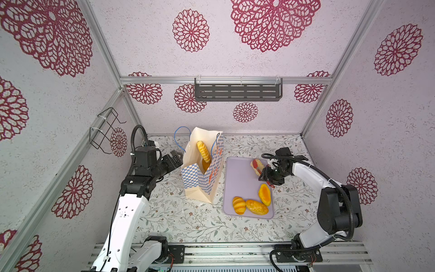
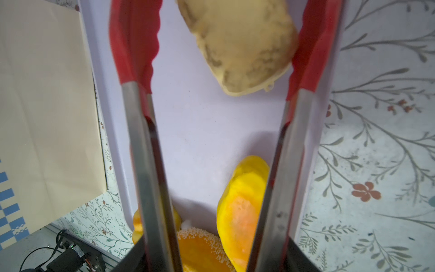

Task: Place the fake bread into the paper bag
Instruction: 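Close the right gripper's tongs around the pale oblong bun, then lift the pale oblong bun with the tongs and carry it toward the bag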

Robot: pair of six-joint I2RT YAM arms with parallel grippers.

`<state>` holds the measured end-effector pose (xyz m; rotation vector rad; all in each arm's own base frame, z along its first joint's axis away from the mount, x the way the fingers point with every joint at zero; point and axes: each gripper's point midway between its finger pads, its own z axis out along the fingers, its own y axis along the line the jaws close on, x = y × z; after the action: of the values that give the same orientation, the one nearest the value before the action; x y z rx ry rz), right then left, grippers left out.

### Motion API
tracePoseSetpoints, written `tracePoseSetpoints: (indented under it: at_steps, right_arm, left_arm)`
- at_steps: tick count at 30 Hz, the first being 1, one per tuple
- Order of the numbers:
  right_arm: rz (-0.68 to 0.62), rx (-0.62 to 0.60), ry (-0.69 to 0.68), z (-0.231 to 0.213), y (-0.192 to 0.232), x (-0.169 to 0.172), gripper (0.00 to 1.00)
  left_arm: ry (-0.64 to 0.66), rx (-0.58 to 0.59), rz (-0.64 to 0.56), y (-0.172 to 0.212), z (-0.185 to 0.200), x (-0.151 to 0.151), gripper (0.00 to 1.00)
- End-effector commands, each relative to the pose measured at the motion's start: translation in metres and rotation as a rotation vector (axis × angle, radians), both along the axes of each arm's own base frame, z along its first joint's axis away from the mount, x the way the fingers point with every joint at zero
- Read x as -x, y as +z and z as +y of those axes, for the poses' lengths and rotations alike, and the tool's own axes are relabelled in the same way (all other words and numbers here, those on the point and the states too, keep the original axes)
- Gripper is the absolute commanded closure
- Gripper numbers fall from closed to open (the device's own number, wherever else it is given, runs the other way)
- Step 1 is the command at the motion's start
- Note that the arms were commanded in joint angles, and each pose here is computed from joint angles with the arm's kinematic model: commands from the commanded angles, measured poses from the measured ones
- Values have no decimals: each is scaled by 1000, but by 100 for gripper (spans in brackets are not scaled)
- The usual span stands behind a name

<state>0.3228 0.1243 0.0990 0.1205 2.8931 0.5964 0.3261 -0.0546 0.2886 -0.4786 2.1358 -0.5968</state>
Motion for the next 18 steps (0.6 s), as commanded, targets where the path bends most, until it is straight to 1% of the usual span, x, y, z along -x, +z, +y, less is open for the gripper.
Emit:
tracePoseSetpoints:
  at_steps: [1, 4, 7, 18]
  right_arm:
    - [-53, -33, 24, 9, 17, -10, 42]
    - [-72, -42, 23, 10, 26, -10, 44]
    - [-65, -52, 29, 11, 28, -7, 48]
    - [-74, -108, 36, 18, 41, -1, 57]
  left_arm:
    - [3, 2, -20, 2, 2, -1, 3]
    - [4, 5, -21, 2, 2, -1, 3]
    - [3, 6, -20, 2, 2, -2, 3]
    - [-4, 9, -21, 4, 1, -7, 3]
